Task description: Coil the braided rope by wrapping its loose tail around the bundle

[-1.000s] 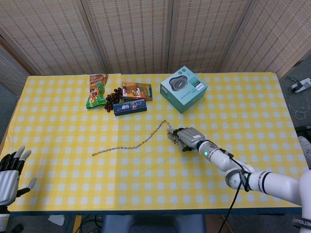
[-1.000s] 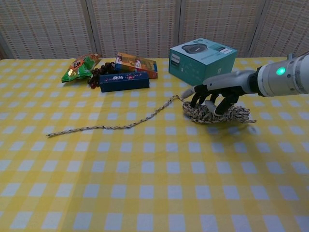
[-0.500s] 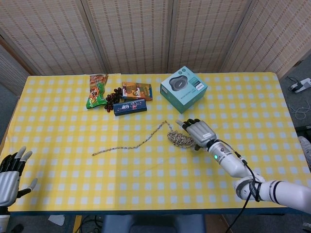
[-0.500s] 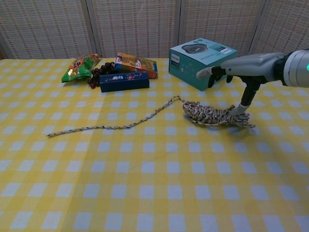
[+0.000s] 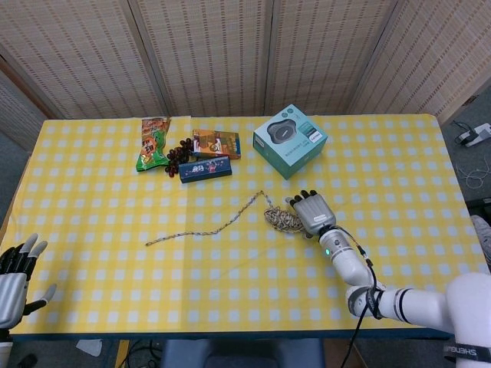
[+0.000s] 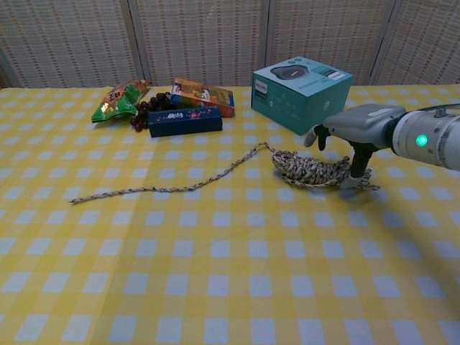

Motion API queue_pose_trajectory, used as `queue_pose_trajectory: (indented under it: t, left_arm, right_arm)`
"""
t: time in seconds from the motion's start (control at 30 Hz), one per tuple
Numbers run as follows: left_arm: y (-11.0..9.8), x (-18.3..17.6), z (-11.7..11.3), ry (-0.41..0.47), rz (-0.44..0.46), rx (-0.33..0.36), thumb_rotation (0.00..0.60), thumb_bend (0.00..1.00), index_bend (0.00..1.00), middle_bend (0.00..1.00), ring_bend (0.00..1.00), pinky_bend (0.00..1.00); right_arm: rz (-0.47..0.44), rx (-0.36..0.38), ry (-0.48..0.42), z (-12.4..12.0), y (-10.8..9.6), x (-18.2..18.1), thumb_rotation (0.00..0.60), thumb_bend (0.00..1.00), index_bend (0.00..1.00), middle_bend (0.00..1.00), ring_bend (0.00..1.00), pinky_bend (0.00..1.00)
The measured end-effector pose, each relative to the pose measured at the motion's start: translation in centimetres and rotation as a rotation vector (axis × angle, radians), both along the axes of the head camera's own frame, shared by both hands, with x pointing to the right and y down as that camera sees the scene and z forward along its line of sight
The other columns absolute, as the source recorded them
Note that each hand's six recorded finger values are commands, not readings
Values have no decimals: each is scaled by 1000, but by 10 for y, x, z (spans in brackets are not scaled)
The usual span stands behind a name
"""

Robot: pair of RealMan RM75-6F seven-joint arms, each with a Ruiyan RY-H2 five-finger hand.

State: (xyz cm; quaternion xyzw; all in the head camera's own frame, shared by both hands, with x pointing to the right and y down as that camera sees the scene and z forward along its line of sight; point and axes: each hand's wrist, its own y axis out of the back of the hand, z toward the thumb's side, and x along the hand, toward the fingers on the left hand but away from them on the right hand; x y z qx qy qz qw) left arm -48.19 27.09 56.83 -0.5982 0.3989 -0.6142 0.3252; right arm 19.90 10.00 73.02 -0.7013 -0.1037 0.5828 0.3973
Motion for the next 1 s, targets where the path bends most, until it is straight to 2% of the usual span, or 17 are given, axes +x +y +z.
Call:
queue_pose_trajectory:
  t: [0.3, 0.47, 0.83, 1.0]
  left_arm:
    - [0, 0, 3, 7, 4, -4, 600, 311, 128, 28, 75, 38]
    - [-2, 0, 4, 8, 8, -4, 600, 311, 128, 28, 75, 38]
    - [-1, 3, 5, 3, 14, -16, 600, 311, 128, 28, 75, 38]
    - [-3, 4, 5, 0, 19, -15, 600, 310, 128, 28, 75, 38]
  right_arm:
    - [8, 27, -12, 6, 7, -14, 600, 182, 270, 335, 222, 253]
    - [67, 32, -26, 10, 11, -8, 600, 250, 303, 346, 241, 287]
    - [181, 25, -87, 21, 15, 3, 600, 298, 355, 374, 293, 321]
    - [223, 26, -128, 25, 17, 5, 600, 342, 414, 413, 331, 360]
